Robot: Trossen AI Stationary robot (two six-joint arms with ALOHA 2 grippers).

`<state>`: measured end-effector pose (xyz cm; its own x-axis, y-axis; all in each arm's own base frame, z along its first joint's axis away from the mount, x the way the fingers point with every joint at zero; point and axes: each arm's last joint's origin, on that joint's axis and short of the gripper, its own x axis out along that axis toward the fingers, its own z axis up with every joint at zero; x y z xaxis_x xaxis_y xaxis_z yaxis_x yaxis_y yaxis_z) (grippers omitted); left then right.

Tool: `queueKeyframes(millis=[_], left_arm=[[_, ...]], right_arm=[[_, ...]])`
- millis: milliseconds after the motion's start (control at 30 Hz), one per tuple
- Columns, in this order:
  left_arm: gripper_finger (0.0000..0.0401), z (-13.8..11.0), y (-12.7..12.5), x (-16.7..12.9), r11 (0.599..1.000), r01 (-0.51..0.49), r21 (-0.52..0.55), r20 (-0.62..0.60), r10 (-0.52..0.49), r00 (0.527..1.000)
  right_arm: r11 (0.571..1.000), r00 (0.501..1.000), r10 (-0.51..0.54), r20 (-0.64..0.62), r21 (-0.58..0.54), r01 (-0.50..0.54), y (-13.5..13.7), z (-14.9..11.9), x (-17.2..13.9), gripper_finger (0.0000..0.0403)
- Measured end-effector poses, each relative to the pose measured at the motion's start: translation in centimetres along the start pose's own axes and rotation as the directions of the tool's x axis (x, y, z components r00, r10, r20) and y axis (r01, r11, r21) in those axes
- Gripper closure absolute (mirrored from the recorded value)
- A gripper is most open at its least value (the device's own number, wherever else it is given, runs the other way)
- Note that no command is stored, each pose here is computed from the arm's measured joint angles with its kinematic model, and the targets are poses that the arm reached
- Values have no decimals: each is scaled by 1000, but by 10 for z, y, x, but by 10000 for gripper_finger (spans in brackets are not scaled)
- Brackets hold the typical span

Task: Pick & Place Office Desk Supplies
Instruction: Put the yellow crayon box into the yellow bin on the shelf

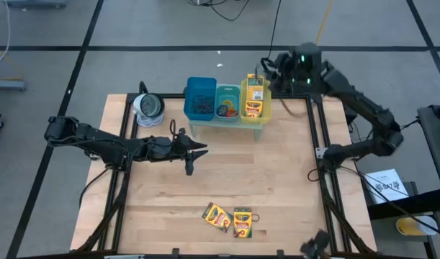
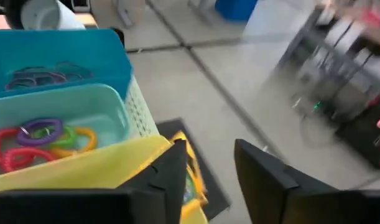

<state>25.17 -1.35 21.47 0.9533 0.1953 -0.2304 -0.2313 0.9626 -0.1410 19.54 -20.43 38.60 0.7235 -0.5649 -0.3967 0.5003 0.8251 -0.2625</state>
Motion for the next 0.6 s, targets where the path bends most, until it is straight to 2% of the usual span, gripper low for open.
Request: queueKeyframes(millis=[167, 300, 433, 600], left_arm=[[283, 0, 0, 0, 1000, 0, 0, 0, 0, 1000], [283, 0, 0, 0, 1000, 0, 0, 0, 0, 1000], [283, 0, 0, 0, 1000, 0, 0, 0, 0, 1000], [283, 0, 0, 0, 1000, 0, 0, 0, 0, 1000]], right_arm=[[985, 987, 129, -100, 127, -116, -34, -12, 26, 221], [972, 962, 218, -167, 121, -199, -37, -28, 43, 195], [967, 945, 244, -217, 131, -220, -36, -38, 54, 200], [970, 952, 233, -200, 121, -212, -38, -36, 56, 228]])
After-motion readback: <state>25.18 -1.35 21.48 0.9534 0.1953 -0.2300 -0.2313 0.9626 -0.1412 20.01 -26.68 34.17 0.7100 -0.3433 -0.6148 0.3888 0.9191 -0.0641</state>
